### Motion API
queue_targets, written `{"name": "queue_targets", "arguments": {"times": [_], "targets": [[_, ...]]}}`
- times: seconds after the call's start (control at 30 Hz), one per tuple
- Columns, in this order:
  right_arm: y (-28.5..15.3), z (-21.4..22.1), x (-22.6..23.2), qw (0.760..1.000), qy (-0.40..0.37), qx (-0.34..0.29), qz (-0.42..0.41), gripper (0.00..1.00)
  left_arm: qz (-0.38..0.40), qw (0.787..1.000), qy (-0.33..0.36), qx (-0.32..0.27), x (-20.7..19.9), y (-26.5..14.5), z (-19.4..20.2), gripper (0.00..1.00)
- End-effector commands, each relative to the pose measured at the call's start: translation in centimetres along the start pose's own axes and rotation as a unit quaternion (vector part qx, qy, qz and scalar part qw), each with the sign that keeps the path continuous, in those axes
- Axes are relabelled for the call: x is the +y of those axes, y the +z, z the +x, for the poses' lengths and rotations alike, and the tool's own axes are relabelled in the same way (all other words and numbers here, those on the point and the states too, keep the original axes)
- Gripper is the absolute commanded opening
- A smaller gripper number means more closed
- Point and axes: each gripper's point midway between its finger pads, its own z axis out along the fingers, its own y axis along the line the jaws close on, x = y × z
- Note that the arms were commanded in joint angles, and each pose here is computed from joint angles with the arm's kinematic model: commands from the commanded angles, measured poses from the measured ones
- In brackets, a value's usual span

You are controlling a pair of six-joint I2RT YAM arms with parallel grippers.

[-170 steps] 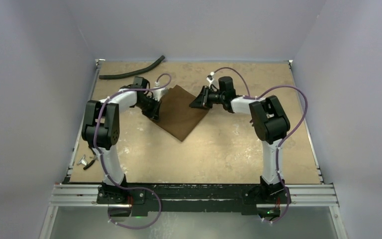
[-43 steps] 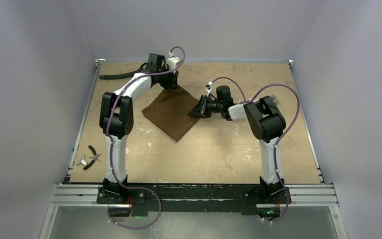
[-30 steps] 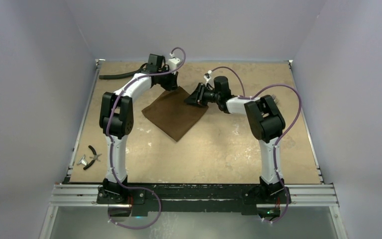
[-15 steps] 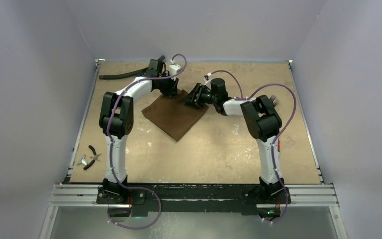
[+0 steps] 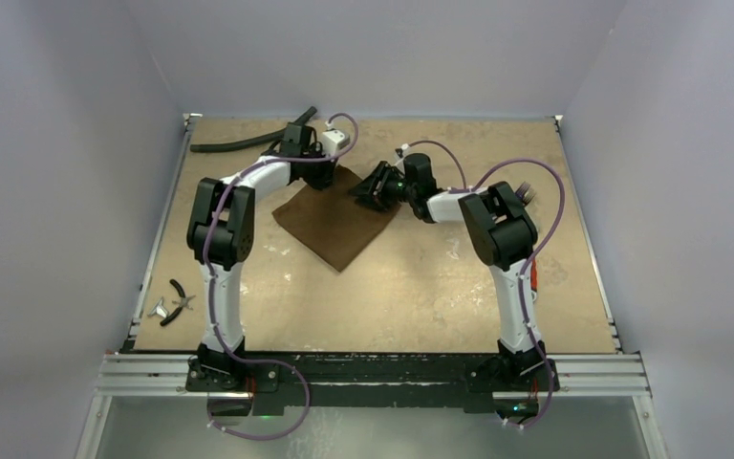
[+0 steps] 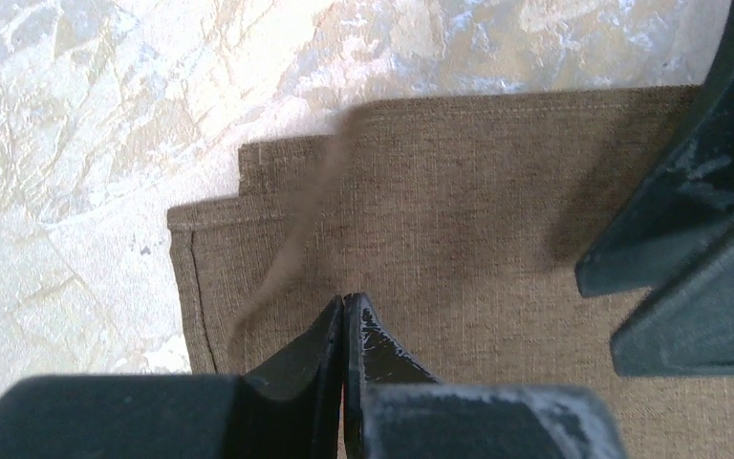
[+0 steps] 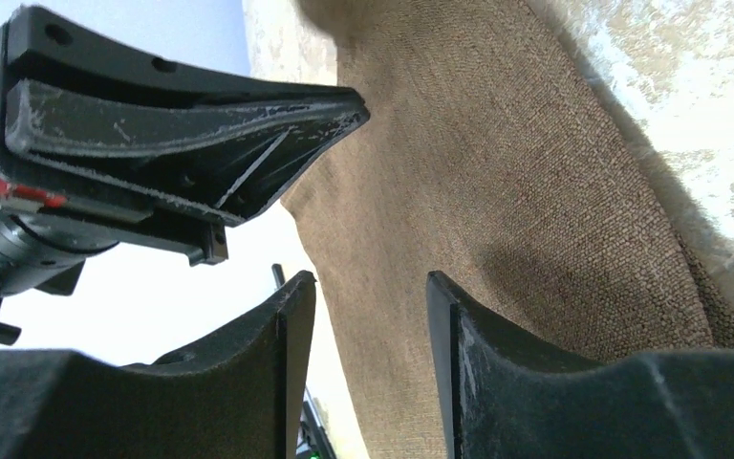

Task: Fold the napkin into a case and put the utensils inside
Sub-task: Smooth out the upper triangle-folded napkin at the center of the board.

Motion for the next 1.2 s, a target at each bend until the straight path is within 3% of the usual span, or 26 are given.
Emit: {"name": "queue_targets", "arguments": {"times": [0.0,0.17,0.3,0.4,0.5,0.77,1.17], "targets": [[0.5,-2.1,2.5,0.999,-0.001,-0.036,-0.021,0.51,-0.010,0.996,0.043,-0.074,-0.5,-2.8,-5.0,0.00],[1.4,-3.1,2.9,0.998,0.019,-0.055,-0.013,0.52,0.011,0.995,0.046,-0.085,-1.9,-3.6,-5.6,0.00],[1.9,-3.5,2.7,0.997,0.037,-0.061,-0.005,0.52,-0.013,0.997,0.033,-0.076,-0.9,-3.7,-5.4,0.00],[1.8,-3.2,2.3,0.997,0.035,-0.064,0.007,0.51,-0.031,0.997,-0.002,-0.073,1.1,-3.5,-5.5,0.29],[1.4,-2.5,2.1,0.997,0.032,-0.064,0.009,0.49,-0.028,0.997,-0.028,-0.063,2.2,-2.6,-5.4,0.38],[1.2,-1.3,1.2,0.999,0.026,-0.048,0.002,0.40,0.008,0.997,-0.050,-0.063,2.7,0.3,-5.8,0.40],[1.5,-0.3,-0.3,0.999,0.030,-0.032,0.007,0.37,0.042,0.995,-0.061,-0.063,2.6,2.8,-6.0,0.36]]}}
